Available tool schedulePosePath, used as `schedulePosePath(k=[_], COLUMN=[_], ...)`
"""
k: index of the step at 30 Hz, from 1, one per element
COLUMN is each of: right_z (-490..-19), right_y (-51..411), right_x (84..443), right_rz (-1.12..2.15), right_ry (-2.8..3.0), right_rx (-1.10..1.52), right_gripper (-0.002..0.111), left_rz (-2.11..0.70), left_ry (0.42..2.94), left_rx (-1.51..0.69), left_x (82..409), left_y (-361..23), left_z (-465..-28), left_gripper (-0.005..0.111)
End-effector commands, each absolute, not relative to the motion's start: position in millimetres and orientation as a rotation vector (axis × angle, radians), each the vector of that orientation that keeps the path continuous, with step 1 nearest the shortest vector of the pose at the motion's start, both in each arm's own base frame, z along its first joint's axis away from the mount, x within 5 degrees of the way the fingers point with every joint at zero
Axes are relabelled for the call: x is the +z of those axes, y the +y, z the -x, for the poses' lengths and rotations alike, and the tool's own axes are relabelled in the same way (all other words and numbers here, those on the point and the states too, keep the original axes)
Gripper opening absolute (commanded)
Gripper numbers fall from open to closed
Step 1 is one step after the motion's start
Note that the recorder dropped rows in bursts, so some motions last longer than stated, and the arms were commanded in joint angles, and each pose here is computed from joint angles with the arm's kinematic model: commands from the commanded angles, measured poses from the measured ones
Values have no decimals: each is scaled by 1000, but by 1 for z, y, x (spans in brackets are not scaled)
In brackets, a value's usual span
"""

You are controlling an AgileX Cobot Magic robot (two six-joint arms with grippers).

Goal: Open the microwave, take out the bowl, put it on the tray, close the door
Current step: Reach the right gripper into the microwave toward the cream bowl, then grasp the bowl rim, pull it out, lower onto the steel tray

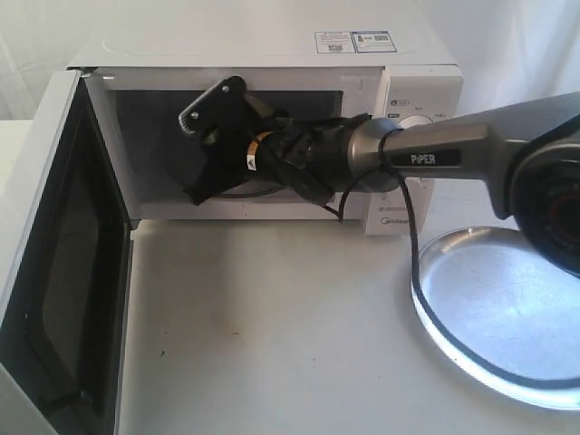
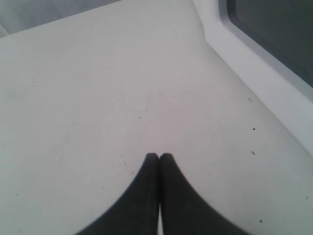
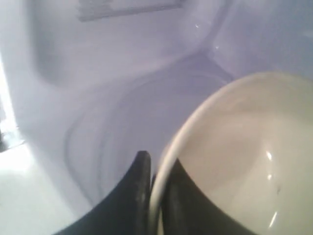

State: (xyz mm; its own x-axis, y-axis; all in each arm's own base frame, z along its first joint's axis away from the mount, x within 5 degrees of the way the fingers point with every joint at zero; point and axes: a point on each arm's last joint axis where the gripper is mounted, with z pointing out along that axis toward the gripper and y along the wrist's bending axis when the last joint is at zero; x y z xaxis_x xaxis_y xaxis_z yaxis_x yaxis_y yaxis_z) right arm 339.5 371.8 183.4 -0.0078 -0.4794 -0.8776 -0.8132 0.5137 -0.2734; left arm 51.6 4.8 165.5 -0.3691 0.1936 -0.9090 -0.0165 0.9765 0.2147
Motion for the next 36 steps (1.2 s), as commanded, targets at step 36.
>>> schedulePosePath(k=[36], right_z=[-242], right_y=[200], right_x=[169], right_rz=[1210], right_ry=[2269], right_rx=[-377], right_gripper=[8], left_rz=[-124], left_ry=[1935], left_rx=[208], left_x=[166], left_y=[4], left_z=[-51], left_gripper=[0])
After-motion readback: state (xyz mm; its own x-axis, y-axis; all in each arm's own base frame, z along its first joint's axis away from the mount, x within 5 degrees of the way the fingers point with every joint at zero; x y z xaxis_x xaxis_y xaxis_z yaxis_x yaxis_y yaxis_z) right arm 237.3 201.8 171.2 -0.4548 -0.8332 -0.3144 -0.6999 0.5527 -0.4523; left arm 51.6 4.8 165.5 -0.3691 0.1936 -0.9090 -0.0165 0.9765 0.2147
